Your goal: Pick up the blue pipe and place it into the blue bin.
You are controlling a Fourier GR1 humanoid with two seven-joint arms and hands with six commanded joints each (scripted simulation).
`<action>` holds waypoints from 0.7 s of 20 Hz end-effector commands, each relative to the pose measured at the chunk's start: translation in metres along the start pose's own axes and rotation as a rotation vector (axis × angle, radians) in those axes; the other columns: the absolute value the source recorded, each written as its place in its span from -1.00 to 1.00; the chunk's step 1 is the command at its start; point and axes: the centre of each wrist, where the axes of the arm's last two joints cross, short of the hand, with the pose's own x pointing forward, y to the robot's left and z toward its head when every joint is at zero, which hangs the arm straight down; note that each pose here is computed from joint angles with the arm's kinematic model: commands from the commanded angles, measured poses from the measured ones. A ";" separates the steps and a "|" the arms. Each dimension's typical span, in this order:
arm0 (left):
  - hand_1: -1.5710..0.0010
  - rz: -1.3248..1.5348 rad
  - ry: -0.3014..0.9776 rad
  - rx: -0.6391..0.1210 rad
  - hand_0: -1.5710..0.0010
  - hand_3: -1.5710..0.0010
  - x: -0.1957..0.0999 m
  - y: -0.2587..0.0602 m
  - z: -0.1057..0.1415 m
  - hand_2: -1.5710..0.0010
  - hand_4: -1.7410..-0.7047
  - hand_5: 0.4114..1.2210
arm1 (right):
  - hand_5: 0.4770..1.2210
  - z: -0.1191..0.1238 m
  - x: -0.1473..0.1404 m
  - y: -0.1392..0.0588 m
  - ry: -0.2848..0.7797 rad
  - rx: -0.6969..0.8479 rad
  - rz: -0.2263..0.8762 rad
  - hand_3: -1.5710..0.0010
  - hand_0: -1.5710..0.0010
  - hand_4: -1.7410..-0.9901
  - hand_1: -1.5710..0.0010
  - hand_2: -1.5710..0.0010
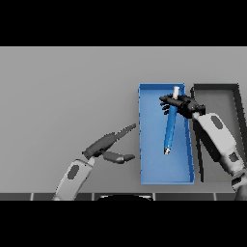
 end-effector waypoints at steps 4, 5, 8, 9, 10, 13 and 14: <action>1.00 -0.010 -0.004 0.010 1.00 1.00 0.002 0.001 -0.001 1.00 0.67 -0.80 | 0.36 0.005 0.003 0.008 0.027 0.003 0.194 0.84 0.73 0.50 0.74 0.75; 1.00 0.000 0.003 0.005 1.00 1.00 0.001 -0.001 -0.001 1.00 0.67 -0.81 | 0.26 0.005 0.002 0.007 0.031 -0.004 0.224 0.87 0.79 0.55 0.79 0.80; 1.00 -0.003 -0.004 0.005 1.00 1.00 0.001 -0.002 0.001 1.00 0.66 -0.82 | 0.01 0.002 -0.004 0.013 0.020 -0.005 0.288 0.93 0.89 0.62 0.89 0.90; 1.00 -0.003 -0.003 0.008 1.00 1.00 0.003 -0.002 -0.001 1.00 0.67 -0.83 | -0.05 0.001 -0.005 0.011 0.014 -0.010 0.297 0.95 0.91 0.63 0.92 0.92; 1.00 0.000 -0.004 0.006 1.00 1.00 0.004 -0.002 -0.001 1.00 0.67 -0.84 | -0.11 -0.001 -0.006 0.011 0.020 -0.014 0.302 0.96 0.75 0.62 0.88 0.93; 1.00 -0.007 0.014 0.004 1.00 1.00 0.000 -0.002 -0.002 1.00 0.66 -0.84 | -0.19 -0.002 -0.006 0.016 0.008 0.004 0.309 0.98 0.69 0.57 0.85 0.93; 1.00 0.001 -0.002 0.002 1.00 1.00 0.002 -0.003 0.000 1.00 0.66 -0.85 | -0.16 0.000 -0.006 0.011 -0.002 0.010 0.301 0.98 0.75 0.56 0.88 0.95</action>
